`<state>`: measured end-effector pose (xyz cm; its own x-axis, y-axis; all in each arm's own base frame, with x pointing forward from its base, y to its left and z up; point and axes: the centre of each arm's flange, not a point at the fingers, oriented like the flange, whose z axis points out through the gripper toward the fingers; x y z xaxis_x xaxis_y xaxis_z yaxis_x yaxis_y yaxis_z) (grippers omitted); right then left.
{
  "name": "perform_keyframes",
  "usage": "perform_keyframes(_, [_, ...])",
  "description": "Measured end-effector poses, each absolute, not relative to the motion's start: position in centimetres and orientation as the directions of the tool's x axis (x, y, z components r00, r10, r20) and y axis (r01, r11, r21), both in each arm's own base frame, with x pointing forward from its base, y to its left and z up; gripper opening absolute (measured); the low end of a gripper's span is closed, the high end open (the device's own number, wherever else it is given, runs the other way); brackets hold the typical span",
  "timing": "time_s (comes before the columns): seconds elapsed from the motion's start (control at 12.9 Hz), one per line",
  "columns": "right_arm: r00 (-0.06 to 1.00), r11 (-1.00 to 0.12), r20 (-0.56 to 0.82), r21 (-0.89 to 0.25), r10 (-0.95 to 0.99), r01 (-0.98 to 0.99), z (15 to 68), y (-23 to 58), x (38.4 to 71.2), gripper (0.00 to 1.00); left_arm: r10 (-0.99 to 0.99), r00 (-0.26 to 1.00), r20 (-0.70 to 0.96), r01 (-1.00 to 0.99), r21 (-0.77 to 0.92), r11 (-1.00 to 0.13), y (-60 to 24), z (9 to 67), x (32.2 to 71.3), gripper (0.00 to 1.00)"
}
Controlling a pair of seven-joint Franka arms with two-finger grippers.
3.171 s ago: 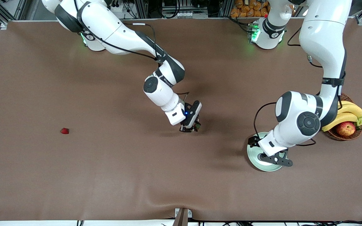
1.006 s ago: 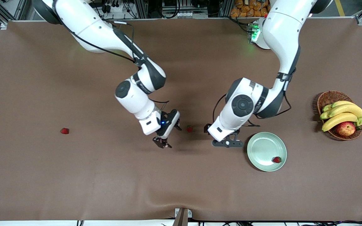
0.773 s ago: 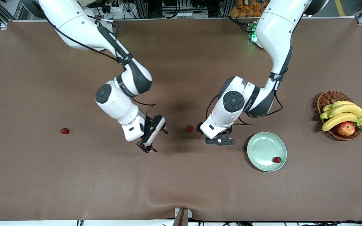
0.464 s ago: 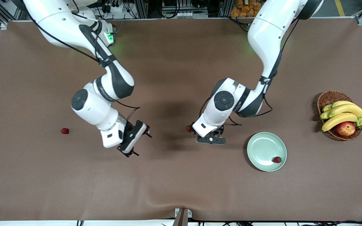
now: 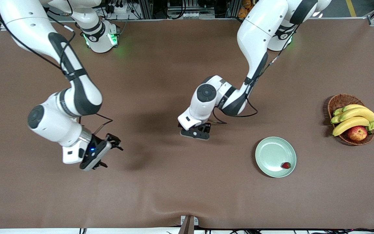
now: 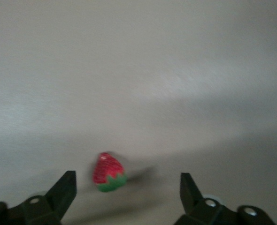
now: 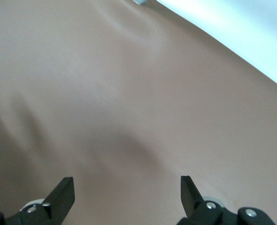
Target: Collect all strawberries into plate
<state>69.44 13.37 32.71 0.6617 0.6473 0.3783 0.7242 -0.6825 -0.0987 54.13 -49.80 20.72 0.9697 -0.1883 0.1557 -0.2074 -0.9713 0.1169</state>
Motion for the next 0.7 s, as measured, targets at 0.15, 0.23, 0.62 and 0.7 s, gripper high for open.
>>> perform_keyframes(0.15, [0.701, -0.708, 0.346, -0.131, 0.624, 0.694, 32.7, 9.5, 69.6, 1.0, -0.221, 0.961, 0.165, -0.238, 0.091, -0.967, -50.1, 20.1, 53.7, 0.89])
perform_keyframes(0.23, [0.723, -0.721, 0.324, -0.152, 0.61, 0.676, 32.5, 7.4, 69.5, 1.0, -0.228, 0.959, 0.167, -0.244, 0.082, -0.966, -49.9, 19.8, 53.8, 0.88])
perform_keyframes(0.62, [0.798, -0.786, 0.239, -0.167, 0.554, 0.595, 31.0, -5.9, 68.5, 1.0, -0.275, 0.945, 0.176, -0.286, 0.044, -0.957, -49.1, 19.1, 54.4, 0.67])
perform_keyframes(0.7, [0.809, -0.799, 0.224, -0.157, 0.543, 0.58, 30.8, -8.3, 68.1, 1.0, -0.273, 0.946, 0.174, -0.285, 0.043, -0.958, -49.0, 18.9, 54.5, 0.67])
